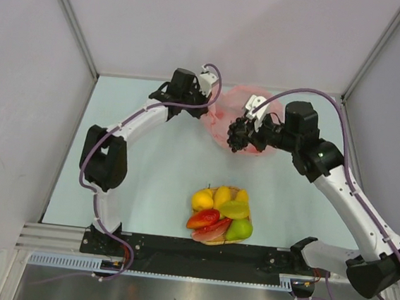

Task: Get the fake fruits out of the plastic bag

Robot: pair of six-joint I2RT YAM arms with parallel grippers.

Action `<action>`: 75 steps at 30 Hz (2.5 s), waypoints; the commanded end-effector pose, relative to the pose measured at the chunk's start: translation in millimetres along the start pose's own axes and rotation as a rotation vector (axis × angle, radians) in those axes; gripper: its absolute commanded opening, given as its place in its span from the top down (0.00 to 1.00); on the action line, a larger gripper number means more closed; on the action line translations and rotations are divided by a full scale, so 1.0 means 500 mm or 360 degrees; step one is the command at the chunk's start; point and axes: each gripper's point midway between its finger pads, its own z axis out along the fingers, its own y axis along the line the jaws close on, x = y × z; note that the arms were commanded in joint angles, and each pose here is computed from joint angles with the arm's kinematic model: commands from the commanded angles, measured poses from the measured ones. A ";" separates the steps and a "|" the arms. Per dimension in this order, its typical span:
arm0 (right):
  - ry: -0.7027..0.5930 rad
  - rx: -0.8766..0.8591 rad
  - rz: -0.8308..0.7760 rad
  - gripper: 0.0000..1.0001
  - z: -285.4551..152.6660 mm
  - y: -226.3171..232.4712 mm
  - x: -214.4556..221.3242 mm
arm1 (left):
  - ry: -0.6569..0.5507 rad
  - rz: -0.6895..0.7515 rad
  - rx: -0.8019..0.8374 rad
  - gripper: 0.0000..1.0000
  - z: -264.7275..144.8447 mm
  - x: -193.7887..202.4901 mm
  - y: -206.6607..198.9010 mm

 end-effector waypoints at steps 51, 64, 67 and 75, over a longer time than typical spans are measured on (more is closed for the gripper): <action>0.0396 -0.0794 -0.0259 1.00 0.045 0.322 0.155 | -0.0009 0.0004 0.0171 1.00 -0.169 0.053 -0.113; 0.0404 -0.0926 -0.0330 1.00 -0.018 0.378 0.175 | 0.0027 0.0095 0.0139 1.00 -0.202 0.076 -0.112; 0.0409 -0.0944 -0.0351 1.00 -0.028 0.385 0.191 | 0.0063 0.0108 0.0164 1.00 -0.200 0.097 -0.117; 0.0415 -0.0980 -0.0388 1.00 -0.043 0.397 0.220 | 0.0113 0.0033 0.0227 1.00 -0.193 0.135 -0.135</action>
